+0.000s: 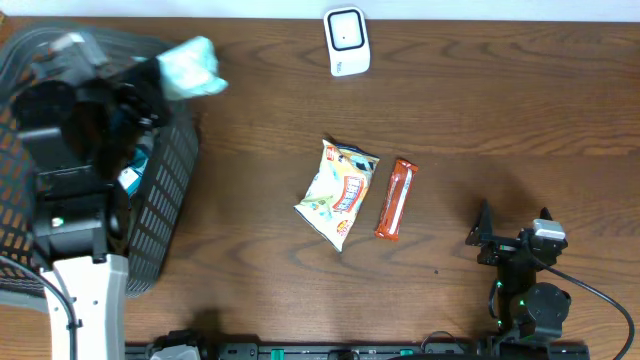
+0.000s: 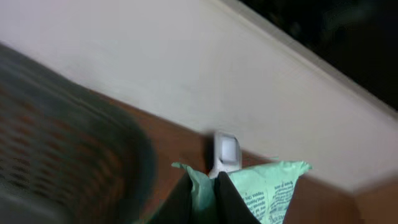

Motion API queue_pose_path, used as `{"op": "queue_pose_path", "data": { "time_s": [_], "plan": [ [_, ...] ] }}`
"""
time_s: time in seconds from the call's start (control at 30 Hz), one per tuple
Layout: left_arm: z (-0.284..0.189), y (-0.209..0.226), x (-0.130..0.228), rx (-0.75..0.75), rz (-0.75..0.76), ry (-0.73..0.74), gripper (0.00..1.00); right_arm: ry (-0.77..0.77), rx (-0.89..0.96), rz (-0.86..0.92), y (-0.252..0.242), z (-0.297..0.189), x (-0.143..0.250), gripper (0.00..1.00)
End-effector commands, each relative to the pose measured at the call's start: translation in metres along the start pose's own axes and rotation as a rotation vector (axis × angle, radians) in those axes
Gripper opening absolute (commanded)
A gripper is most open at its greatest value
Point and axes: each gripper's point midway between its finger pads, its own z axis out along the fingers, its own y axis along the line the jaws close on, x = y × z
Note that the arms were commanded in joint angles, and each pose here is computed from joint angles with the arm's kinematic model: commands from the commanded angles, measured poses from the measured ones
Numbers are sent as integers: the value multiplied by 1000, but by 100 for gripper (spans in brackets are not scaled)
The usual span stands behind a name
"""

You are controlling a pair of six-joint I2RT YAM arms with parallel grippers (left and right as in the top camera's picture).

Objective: Scan the item barcode
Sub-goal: 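Grasp the green wipes pack with the left gripper and lift it out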

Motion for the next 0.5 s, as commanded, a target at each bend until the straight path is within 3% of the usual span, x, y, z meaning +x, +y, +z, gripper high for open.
{"op": "queue_pose_path", "data": {
  "time_s": [0.0,0.13,0.47],
  "plan": [
    [-4,-34,11,110,105,38,7,1,4,-16,-1,0,1,99],
    [-1,-56,33,153,165,97,7,1,4,-16,-1,0,1,99],
    [27,-62,110,29,253,302,7,1,4,-16,-1,0,1,99]
  ]
}}
